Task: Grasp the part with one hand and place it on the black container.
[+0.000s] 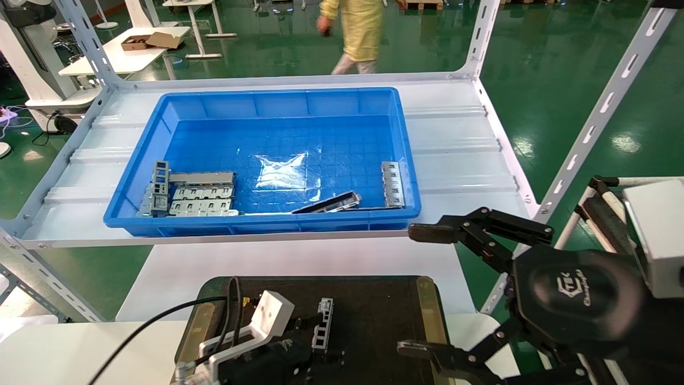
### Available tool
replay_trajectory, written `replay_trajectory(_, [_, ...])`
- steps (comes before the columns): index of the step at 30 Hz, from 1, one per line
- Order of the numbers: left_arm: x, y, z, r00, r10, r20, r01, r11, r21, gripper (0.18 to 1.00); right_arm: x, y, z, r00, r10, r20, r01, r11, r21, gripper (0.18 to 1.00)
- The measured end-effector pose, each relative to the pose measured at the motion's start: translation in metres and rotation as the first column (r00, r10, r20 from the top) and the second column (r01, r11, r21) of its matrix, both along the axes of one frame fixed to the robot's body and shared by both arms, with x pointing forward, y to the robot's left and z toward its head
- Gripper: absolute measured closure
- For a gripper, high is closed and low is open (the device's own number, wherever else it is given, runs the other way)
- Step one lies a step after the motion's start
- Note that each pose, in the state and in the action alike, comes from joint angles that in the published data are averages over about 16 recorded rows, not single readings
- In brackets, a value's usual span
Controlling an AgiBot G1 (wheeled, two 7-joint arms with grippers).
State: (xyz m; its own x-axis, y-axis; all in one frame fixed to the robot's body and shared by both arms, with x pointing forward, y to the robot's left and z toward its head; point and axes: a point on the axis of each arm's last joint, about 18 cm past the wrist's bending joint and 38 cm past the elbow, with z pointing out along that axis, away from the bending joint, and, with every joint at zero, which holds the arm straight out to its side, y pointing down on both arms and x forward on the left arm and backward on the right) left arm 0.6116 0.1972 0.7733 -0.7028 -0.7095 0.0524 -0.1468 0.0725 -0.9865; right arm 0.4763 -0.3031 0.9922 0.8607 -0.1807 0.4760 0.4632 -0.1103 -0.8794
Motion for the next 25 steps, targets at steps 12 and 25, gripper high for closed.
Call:
replay_trajectory(12, [-0.028,0.044,0.032,0.983,-0.162,0.081,0.157,0.986,0.062,0.185,0.000,0.000,0.000,1.000,0.000,0.000,0.000,1.000,0.000,0.185])
replay_trajectory(25, [-0.049,0.065,0.061,0.960,-0.246,0.132,0.239,0.968,0.071,0.184,0.000,0.000,0.000,1.000,0.000,0.000,0.000,1.000,0.000,0.178])
